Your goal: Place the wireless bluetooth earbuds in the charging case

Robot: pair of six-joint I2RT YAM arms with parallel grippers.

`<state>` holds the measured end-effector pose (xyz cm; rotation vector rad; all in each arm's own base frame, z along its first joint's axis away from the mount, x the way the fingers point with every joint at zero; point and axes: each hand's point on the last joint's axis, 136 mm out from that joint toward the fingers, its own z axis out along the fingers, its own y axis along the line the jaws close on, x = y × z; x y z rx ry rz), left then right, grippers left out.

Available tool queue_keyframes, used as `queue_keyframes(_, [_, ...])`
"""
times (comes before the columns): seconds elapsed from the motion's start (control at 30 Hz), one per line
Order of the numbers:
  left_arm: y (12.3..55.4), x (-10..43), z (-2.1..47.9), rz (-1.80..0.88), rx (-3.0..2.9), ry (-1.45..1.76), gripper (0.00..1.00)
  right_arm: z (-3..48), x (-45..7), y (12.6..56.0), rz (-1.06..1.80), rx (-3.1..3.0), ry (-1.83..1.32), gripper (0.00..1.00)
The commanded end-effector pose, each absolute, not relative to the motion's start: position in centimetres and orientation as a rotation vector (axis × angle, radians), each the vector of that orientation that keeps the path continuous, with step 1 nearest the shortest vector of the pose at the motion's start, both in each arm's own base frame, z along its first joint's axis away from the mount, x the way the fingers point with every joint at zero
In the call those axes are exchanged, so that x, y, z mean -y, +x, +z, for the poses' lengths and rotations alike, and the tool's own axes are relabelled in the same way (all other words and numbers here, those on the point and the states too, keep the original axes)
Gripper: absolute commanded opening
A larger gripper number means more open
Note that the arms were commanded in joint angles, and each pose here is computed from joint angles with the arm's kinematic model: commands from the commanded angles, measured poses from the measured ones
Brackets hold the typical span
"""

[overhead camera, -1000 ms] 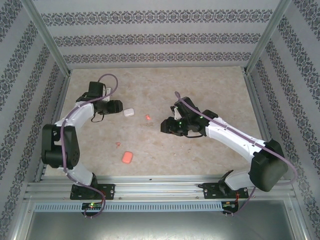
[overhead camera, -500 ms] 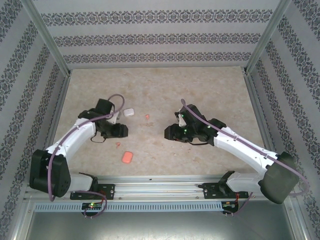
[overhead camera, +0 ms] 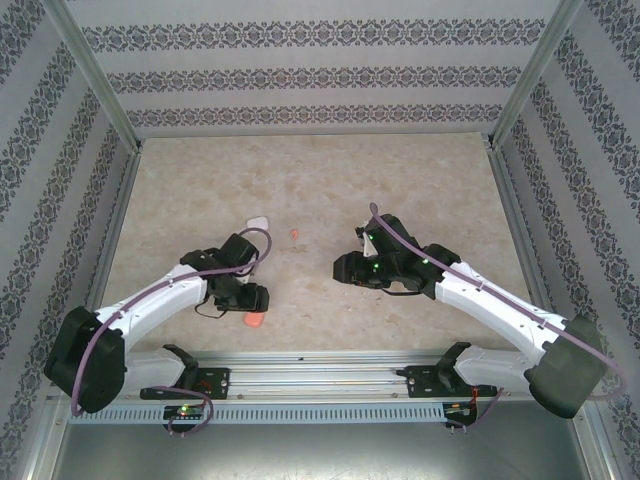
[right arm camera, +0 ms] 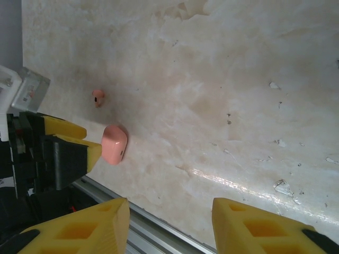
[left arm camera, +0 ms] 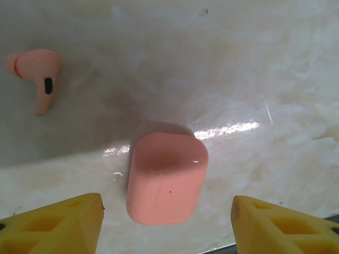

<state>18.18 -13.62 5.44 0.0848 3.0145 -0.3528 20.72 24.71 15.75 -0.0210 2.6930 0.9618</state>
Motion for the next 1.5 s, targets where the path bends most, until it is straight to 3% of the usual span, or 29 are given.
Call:
queue_keyframes(0.0, [18.4,14.0,5.0,-0.328,-2.978,0.064,0.65,15.5,-24.9,20.8,0.948,-2.695,-0.023,0.45])
queue_keyframes(0.5, [17.4,14.5,1.7,-0.168,-3.019,0.233,0.67,15.2,-25.1,21.0,0.94,-2.706,-0.022,0.46])
queue_keyframes(0.9, [16.9,15.6,0.4,-0.121,-3.03,0.375,0.44,15.3,-25.0,21.5,0.992,-2.691,0.023,0.47])
queue_keyframes(1.27, [19.7,21.2,7.1,-0.419,-2.654,0.715,0.29,16.6,-22.5,23.0,1.158,-2.637,0.175,0.48])
queue_keyframes(1.47, [20.1,24.8,13.6,-0.64,-2.291,0.946,0.28,18.5,-23.5,22.7,1.267,-2.616,0.096,0.49])
